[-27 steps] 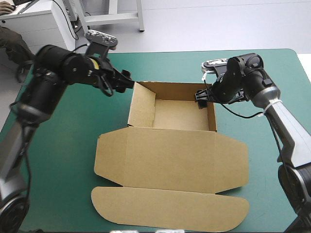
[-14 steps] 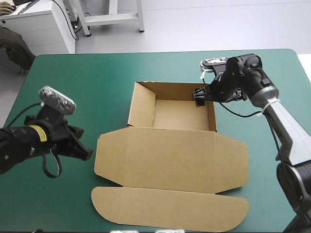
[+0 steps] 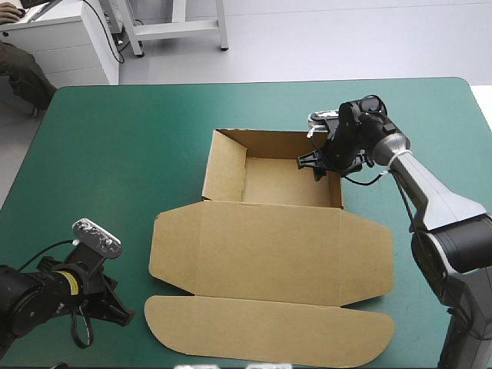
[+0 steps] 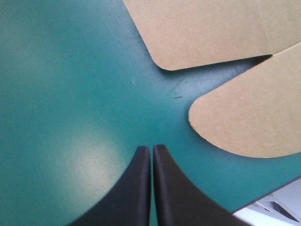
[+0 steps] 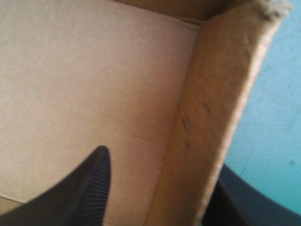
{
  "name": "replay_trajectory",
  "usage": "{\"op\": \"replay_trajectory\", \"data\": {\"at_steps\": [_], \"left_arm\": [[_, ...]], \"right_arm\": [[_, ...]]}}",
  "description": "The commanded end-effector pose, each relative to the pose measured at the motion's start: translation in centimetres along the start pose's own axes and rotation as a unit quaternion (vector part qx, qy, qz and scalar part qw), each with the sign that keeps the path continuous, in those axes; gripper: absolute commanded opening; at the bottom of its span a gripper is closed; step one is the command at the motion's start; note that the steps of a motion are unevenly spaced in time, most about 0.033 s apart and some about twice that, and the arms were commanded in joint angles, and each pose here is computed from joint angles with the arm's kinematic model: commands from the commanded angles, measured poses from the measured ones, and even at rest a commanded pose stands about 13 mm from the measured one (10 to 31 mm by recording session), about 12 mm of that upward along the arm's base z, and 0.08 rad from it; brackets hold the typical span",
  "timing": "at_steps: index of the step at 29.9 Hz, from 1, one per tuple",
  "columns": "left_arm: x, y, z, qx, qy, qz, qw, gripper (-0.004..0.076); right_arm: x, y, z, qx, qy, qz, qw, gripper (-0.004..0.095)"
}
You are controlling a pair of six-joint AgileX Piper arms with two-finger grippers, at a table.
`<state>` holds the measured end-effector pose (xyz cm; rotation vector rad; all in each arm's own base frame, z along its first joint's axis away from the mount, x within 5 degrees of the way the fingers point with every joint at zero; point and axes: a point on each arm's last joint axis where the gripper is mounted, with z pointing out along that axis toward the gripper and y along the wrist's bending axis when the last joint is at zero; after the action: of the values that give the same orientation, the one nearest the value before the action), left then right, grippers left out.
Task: Fold the box
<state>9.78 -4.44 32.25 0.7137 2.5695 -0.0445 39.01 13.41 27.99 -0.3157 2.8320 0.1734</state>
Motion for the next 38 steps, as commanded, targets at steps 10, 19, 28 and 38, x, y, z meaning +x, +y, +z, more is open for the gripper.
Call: {"op": "replay_trajectory", "data": {"at_steps": [10, 19, 28, 38], "left_arm": [[0.2, 0.1, -1.2, -0.003, -0.029, -0.021, 0.999, -0.0008], [0.1, 0.0, -1.2, 0.0, -0.033, -0.023, 0.999, -0.0008], [0.0, 0.0, -1.2, 0.0, -0.04, -0.023, 0.999, -0.0008], [-0.5, 0.1, -1.2, -0.001, -0.069, -0.023, 0.997, -0.0008]], "right_arm": [[-0.8, -0.8, -3.4, 0.045, -0.07, -0.027, 0.996, -0.002], [-2.9, -6.9, -7.7, 0.137, -0.144, -0.013, 0.98, -0.002], [-0.9, -19.3, -11.5, 0.169, -0.166, 0.111, 0.965, -0.002], [3.6, -28.1, -13.7, 0.18, -0.183, 0.219, 0.942, -0.002]]}}
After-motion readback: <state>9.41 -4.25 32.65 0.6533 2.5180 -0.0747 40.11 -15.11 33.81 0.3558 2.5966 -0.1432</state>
